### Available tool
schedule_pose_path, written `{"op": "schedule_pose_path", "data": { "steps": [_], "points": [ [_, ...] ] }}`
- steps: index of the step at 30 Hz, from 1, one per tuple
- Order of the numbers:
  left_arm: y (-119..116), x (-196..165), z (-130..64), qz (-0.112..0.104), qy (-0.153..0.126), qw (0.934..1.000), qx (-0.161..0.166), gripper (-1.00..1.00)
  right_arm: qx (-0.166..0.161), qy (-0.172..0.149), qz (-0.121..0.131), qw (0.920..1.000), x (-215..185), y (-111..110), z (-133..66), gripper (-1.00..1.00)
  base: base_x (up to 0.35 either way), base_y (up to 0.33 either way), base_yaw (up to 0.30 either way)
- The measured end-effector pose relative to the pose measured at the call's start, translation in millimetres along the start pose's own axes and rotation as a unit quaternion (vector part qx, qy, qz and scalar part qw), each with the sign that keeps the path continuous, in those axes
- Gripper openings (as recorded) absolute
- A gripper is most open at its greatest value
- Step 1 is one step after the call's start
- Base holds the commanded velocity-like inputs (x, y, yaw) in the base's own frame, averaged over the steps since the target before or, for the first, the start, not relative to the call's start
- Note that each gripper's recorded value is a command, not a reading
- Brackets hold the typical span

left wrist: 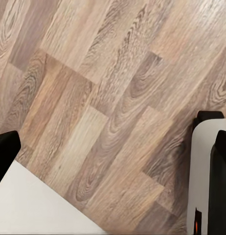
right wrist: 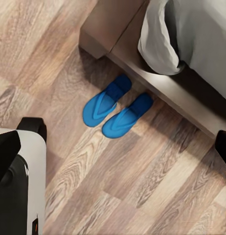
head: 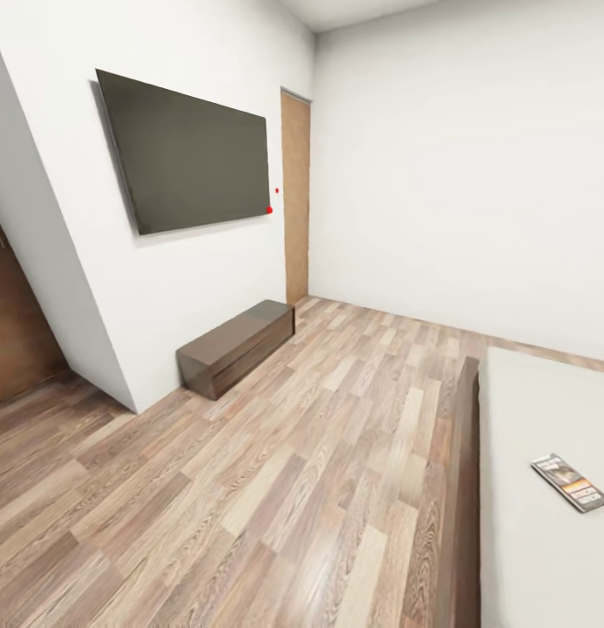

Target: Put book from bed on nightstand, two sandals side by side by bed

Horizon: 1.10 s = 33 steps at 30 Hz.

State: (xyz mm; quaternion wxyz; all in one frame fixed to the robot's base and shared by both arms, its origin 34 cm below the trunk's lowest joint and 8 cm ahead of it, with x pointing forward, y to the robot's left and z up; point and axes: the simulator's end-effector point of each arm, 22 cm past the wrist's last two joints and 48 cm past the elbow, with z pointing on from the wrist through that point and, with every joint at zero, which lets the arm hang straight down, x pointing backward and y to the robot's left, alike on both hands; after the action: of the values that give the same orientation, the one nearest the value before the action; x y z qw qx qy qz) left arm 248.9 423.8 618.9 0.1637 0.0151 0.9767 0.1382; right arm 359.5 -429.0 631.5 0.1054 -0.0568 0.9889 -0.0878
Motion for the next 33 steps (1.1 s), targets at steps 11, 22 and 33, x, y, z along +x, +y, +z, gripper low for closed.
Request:
{"op": "schedule_pose_path", "data": {
  "steps": [11,22,33],
  "points": [
    [0.0,0.9,0.0,0.001,0.001,1.0,0.0,1.0,-0.003,0.001,0.0,1.0,0.6,4.7,0.6,1.0,0.007,0.001,0.267],
    [0.9,1.1,-0.1,0.001,0.001,1.0,0.0,1.0,-0.004,0.001,-0.001,1.0,1.5,6.2,0.5,1.0,0.185,0.072,0.102],
    [1.0,1.1,-0.1,0.001,0.001,1.0,0.0,1.0,-0.005,0.001,-0.001,1.0,1.0,6.7,0.5,1.0,0.28,0.13,0.016]
  ]
}}
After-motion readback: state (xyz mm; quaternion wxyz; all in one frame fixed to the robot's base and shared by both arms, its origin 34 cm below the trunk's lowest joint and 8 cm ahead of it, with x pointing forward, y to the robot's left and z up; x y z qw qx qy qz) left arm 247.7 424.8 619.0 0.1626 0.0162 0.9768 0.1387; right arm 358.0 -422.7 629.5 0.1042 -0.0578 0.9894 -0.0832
